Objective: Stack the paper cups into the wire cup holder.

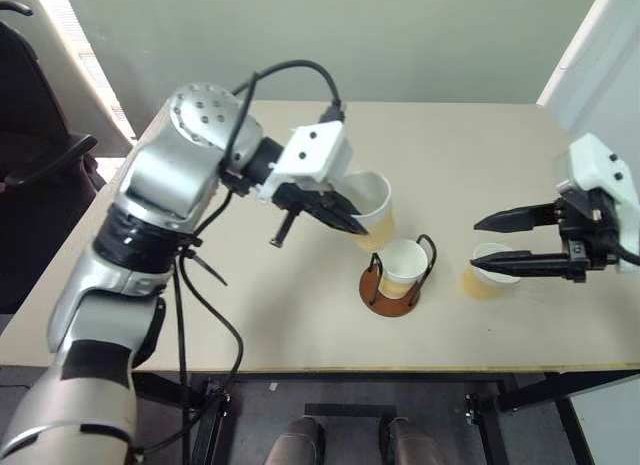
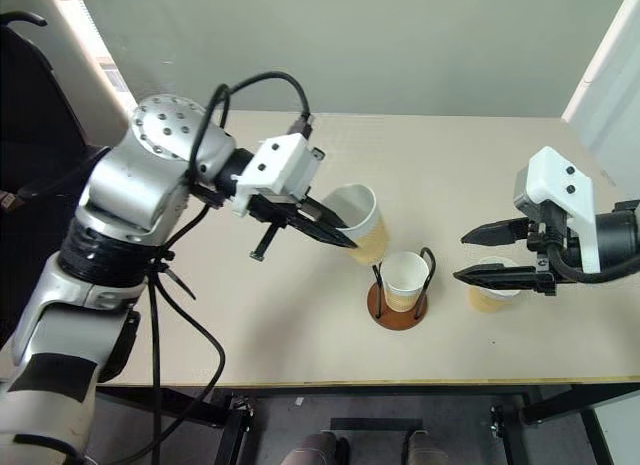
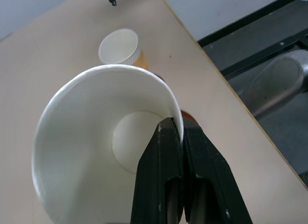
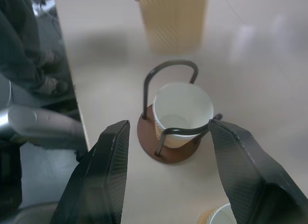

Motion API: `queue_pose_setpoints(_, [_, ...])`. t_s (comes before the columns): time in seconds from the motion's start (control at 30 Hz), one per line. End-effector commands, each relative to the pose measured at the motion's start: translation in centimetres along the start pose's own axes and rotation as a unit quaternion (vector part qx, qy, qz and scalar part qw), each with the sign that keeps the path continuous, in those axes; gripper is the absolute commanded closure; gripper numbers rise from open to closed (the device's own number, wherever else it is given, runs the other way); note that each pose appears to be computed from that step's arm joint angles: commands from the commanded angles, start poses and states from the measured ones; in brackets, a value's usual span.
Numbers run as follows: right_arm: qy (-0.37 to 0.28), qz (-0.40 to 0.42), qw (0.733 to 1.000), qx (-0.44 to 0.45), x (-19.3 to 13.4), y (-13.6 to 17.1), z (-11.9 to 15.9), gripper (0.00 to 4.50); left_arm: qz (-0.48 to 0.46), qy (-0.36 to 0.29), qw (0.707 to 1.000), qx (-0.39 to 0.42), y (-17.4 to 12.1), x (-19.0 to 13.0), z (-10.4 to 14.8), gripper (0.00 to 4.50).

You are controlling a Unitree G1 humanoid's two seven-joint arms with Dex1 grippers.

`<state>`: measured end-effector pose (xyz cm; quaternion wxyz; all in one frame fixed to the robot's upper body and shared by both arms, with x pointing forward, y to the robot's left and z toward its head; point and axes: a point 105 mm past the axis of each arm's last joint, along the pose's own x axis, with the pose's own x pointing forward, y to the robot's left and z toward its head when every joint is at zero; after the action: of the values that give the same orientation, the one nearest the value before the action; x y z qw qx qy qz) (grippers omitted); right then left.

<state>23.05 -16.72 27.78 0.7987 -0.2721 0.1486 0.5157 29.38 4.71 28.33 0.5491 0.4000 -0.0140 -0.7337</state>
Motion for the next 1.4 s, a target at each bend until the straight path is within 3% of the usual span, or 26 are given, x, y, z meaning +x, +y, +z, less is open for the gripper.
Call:
queue_pose_setpoints(0.03, [-0.008,-0.023,0.999,-0.022,-1.0,0.4,1.3,1.82,-0.027,-0.007,0.999,0.039,0.6,0.6,1.1,4.48])
queue_pose_setpoints(0.33, [-0.002,-0.043,0.999,-0.002,-1.4,0.8,0.7,1.82,-0.061,-0.021,0.996,0.058,1.6,3.1,1.5,4.48])
queue_pose_setpoints(0.77, [0.0,-0.052,0.999,0.005,-1.4,1.0,0.6,1.82,-0.127,0.018,0.989,0.073,-1.1,6.3,-1.2,4.48])
queue_pose_setpoints(0.87, [0.01,-0.054,0.998,0.008,-1.7,1.1,0.4,1.82,-0.116,0.027,0.989,0.086,-0.9,7.0,-1.5,3.9])
queue_pose_setpoints(1.23, [0.046,-0.074,0.996,0.008,-2.7,0.7,-0.7,1.82,-0.082,-0.027,0.992,0.092,0.7,6.7,1.5,0.26])
queue_pose_setpoints(1.4, [0.059,-0.092,0.994,-0.002,-1.8,-0.3,-2.1,1.82,-0.033,-0.053,0.995,0.076,1.9,4.1,2.6,0.26])
